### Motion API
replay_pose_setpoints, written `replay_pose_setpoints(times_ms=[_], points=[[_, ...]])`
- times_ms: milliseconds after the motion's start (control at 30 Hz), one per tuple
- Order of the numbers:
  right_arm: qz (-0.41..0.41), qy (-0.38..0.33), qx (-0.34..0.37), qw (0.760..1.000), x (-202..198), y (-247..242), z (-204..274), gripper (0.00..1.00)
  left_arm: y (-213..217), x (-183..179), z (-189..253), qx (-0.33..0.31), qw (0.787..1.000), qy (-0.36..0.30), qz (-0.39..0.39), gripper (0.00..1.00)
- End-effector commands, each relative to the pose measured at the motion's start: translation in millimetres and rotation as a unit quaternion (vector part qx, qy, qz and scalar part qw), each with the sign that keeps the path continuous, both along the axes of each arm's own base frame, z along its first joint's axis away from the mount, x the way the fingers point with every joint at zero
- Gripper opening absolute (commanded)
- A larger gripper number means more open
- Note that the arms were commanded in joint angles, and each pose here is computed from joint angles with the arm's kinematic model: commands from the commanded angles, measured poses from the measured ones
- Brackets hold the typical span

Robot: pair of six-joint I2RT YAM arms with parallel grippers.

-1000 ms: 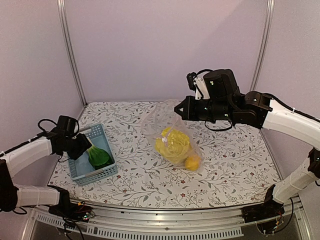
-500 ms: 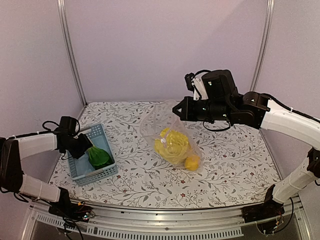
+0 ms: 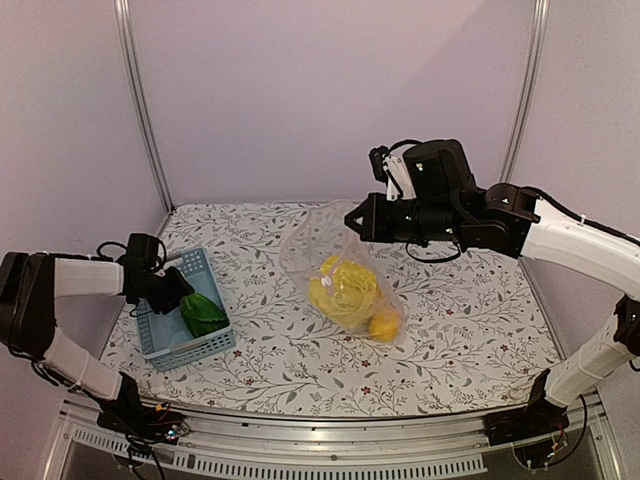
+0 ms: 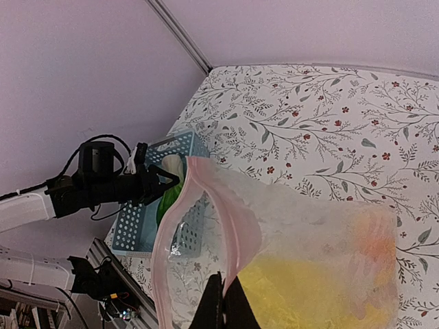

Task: Place the food in the zip-top bag and seal the zipper
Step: Pick up the fake vegetable from the bin.

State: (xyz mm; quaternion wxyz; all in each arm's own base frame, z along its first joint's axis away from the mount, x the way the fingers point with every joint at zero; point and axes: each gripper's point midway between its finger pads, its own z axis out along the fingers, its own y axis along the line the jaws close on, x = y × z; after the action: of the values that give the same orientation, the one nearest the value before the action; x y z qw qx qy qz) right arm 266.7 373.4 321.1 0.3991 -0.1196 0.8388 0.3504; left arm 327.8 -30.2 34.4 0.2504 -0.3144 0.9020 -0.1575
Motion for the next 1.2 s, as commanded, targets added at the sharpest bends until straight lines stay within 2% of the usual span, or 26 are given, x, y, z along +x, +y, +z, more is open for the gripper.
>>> replay_pose_setpoints(times_ms=[0,200,500,667,867,1033,1167], points=[[0.004,-0.017,0.02,1.0,4,6,18,0.0,8,-4,-14,0.013,1.0,0.021,0.003,0.49],[0.004,-0.016,0.02,1.0,4,6,18,0.0,10,-4,-11,0.022,1.0,0.016,0.0,0.37],[0.003,-0.018,0.021,1.0,5,6,20,0.0,19,-5,26,0.049,0.998,-0.037,0.006,0.35],[0.004,-0.02,0.021,1.0,4,5,22,0.0,29,-18,64,0.066,0.995,-0.077,0.015,0.35],[0.012,-0.027,0.017,0.999,2,5,24,0.0,40,-35,143,0.108,0.979,-0.17,0.018,0.35],[0.054,-0.039,0.005,0.998,-7,12,27,0.0,14,-37,215,0.099,0.963,-0.239,-0.072,0.36],[0.095,-0.046,-0.011,0.994,-16,18,25,0.0,-38,-40,267,0.019,0.935,-0.293,-0.202,0.36]])
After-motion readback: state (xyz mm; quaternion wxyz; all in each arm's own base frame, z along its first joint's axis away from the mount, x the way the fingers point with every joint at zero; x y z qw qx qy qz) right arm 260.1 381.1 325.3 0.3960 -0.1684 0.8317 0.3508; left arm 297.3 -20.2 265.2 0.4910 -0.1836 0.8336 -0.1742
